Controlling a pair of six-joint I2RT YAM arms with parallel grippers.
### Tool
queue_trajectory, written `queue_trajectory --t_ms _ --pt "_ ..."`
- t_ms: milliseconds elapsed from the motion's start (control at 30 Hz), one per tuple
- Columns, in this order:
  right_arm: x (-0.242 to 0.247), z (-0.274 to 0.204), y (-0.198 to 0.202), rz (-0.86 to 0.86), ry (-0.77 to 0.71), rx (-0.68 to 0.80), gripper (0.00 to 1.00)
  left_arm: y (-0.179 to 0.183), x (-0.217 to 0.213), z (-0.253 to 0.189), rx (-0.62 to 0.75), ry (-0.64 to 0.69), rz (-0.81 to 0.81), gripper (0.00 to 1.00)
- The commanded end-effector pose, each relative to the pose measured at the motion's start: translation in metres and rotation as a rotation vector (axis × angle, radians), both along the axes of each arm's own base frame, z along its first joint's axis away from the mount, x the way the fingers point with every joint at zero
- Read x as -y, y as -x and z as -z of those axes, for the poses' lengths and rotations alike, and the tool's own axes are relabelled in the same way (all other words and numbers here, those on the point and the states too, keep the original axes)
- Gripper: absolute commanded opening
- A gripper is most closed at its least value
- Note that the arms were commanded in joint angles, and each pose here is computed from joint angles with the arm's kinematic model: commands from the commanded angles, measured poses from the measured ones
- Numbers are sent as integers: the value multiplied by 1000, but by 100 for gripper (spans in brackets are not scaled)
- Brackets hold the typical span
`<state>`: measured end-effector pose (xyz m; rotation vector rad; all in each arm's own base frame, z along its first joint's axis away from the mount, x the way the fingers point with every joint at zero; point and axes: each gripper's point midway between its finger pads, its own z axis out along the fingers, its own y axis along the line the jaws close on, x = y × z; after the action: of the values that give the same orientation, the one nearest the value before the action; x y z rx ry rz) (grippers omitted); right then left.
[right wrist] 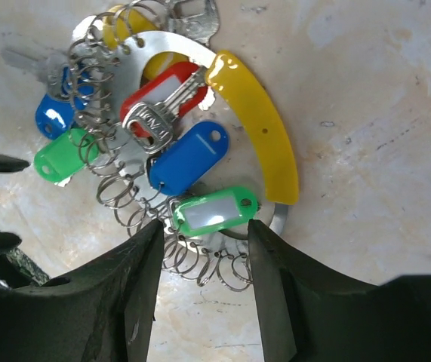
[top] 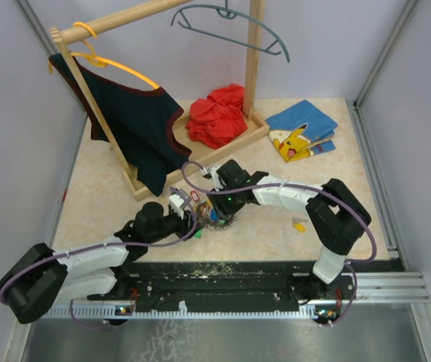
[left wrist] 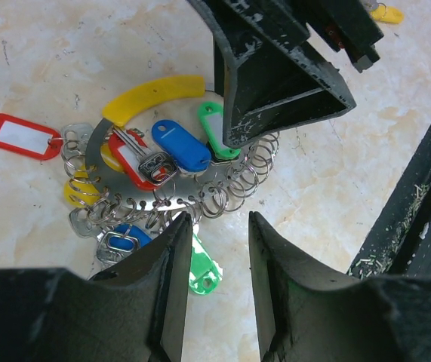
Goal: Put the keys on the keyring
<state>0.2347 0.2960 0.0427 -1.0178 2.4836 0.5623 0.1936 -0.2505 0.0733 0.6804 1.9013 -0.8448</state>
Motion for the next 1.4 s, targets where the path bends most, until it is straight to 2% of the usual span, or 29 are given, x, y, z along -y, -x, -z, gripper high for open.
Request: queue_trajectory --t_ms 0,267,467,667,867,1033,1200,1300,1367 --pt "-8 -6 -9 139 37 -3 50 -3 6 -9 20 14 12 42" --pt "-26 9 -6 227 54 -57 52 -4 0 -7 39 -2 -5 42" --pt "-23 33 10 262 186 -104 53 0 -4 -11 21 31 -29 42" --pt "-16 36 21 285 246 -104 53 6 -4 -20 25 93 -24 42" --pt "-24 18 17 309 198 -75 53 10 -3 -24 22 113 -11 42" --pt "-20 27 24 326 224 -96 52 10 -4 -25 22 122 -19 42" --pt "-15 37 32 324 243 -118 45 11 -4 -24 18 123 -18 42" --pt "-18 33 32 322 218 -116 36 11 -4 -24 14 125 -16 42" --pt "-21 29 31 319 199 -112 33 12 -3 -23 9 126 -14 42"
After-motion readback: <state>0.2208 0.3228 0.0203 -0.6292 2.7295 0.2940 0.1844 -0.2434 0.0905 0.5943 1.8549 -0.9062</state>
